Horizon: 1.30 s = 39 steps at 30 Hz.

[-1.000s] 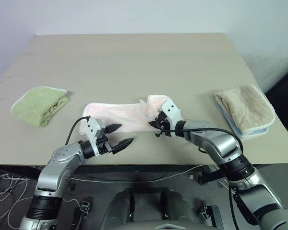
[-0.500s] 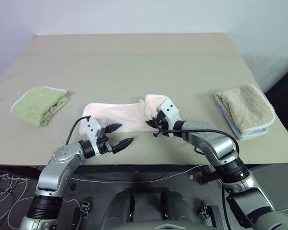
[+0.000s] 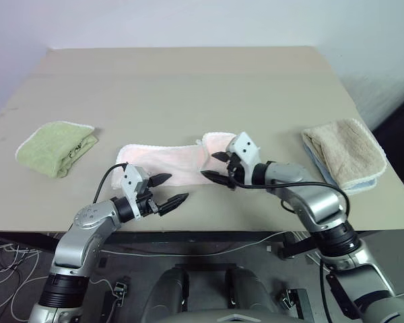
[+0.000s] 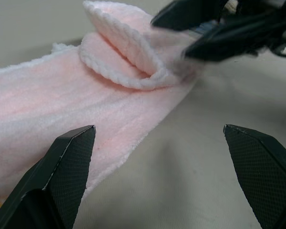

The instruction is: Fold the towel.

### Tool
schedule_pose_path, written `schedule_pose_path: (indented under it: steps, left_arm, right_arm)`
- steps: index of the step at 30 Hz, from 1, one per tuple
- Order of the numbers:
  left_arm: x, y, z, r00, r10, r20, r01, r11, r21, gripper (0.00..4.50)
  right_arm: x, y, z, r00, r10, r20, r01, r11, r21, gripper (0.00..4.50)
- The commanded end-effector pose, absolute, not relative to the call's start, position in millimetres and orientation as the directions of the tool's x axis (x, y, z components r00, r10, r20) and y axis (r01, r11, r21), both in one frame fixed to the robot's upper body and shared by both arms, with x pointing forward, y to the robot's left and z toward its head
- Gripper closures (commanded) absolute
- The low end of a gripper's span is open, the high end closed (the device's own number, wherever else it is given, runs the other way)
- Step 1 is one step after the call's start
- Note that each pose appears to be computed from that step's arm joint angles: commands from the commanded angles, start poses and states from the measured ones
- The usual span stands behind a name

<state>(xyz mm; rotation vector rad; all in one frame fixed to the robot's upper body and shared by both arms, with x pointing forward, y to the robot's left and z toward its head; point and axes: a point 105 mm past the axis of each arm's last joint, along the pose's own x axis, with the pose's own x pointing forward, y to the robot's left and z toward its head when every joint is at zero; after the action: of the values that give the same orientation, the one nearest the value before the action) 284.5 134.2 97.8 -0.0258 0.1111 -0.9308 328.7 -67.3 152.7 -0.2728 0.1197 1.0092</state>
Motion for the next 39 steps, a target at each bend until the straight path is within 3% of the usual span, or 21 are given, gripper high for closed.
schedule_pose_path:
  steps: [1,2,5,13,23,29,36,39]
  left_arm:
    - [281.5,137.3,108.1,0.601,-0.798,-0.055,0.797,0.603,-0.035,0.00]
    - [281.4,138.3,107.9,0.604,-0.795,-0.055,0.794,0.607,-0.037,0.00]
    - [281.4,139.8,107.2,0.610,-0.790,-0.057,0.790,0.612,-0.041,0.00]
    - [279.2,142.0,103.2,0.622,-0.780,-0.070,0.779,0.625,-0.053,0.00]
    - [268.2,151.2,101.6,0.668,-0.740,-0.080,0.738,0.672,-0.062,0.00]
    - [262.8,155.1,102.0,0.693,-0.717,-0.075,0.712,0.698,-0.079,0.00]
    - [252.9,169.2,119.5,0.826,-0.564,0.024,0.545,0.787,-0.289,0.00]
    - [246.1,172.1,117.3,0.872,-0.489,-0.025,0.454,0.827,-0.331,0.00]
  right_arm:
    - [329.0,-81.4,188.9,0.529,0.841,-0.118,-0.839,0.496,-0.226,1.33]
    - [334.5,-86.1,190.0,0.551,0.827,-0.111,-0.826,0.520,-0.217,1.33]
    - [358.7,-96.1,181.5,0.625,0.771,-0.124,-0.773,0.589,-0.237,1.90]
    - [384.1,-70.1,155.5,0.612,0.781,-0.123,-0.784,0.580,-0.221,4.48]
    - [376.5,-43.6,93.5,0.526,0.815,-0.243,-0.851,0.505,-0.146,4.48]
    - [371.2,-40.5,77.4,0.511,0.818,-0.264,-0.860,0.492,-0.138,4.48]
    - [361.1,-43.4,141.6,0.467,0.882,-0.064,-0.862,0.438,-0.254,4.48]
    - [357.6,-52.4,161.6,0.447,0.894,-0.039,-0.859,0.416,-0.298,4.48]
